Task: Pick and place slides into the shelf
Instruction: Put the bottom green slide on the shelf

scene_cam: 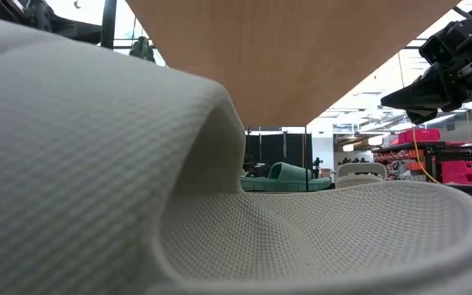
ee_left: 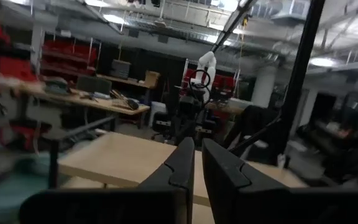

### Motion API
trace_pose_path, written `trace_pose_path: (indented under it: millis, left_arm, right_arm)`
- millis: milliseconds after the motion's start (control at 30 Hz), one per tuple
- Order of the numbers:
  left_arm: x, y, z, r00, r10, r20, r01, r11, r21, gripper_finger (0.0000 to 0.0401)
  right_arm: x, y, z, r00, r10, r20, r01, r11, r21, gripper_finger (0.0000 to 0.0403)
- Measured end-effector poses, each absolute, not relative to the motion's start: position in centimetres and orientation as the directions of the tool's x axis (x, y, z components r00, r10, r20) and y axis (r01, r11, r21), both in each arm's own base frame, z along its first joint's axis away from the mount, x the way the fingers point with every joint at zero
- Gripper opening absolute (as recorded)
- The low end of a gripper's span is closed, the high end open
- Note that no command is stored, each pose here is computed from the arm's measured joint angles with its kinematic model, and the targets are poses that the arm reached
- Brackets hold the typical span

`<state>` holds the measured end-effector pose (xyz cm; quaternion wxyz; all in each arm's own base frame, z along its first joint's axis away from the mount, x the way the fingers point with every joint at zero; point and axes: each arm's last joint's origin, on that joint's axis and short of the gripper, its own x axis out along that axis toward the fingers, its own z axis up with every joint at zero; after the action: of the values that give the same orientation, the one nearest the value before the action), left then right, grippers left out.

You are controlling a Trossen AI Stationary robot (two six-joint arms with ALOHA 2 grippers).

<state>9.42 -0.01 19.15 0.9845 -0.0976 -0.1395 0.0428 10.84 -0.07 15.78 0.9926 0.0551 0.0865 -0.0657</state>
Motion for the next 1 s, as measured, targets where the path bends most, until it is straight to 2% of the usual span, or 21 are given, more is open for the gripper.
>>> trace_pose_path:
  millis: [100,433,567,800,1000]
  left_arm:
    - [9.42,-0.02,19.14,0.958,0.111,0.266,-0.072,0.986,-0.152,0.0040]
    - [9.42,-0.01,19.14,0.957,0.112,0.266,-0.074,0.986,-0.150,0.0028]
    - [9.40,-0.01,19.22,0.955,0.112,0.274,-0.090,0.992,-0.090,0.0030]
    - [9.35,-0.01,19.38,0.951,0.112,0.290,-0.020,0.953,-0.302,0.0039]
    - [9.36,-0.01,19.37,0.951,0.111,0.289,0.012,0.919,-0.395,0.0030]
  right_arm:
    - [10.84,-0.07,15.77,0.976,-0.121,-0.179,0.140,0.985,0.098,0.0014]
    - [10.84,-0.07,15.76,0.976,-0.121,-0.179,0.140,0.985,0.098,0.0014]
    - [10.84,-0.07,15.77,0.976,-0.121,-0.179,0.140,0.985,0.098,0.0014]
    - [10.84,-0.07,15.77,0.976,-0.121,-0.179,0.140,0.985,0.098,0.0014]
    - [10.84,-0.07,15.77,0.976,-0.122,-0.179,0.141,0.985,0.098,0.0014]
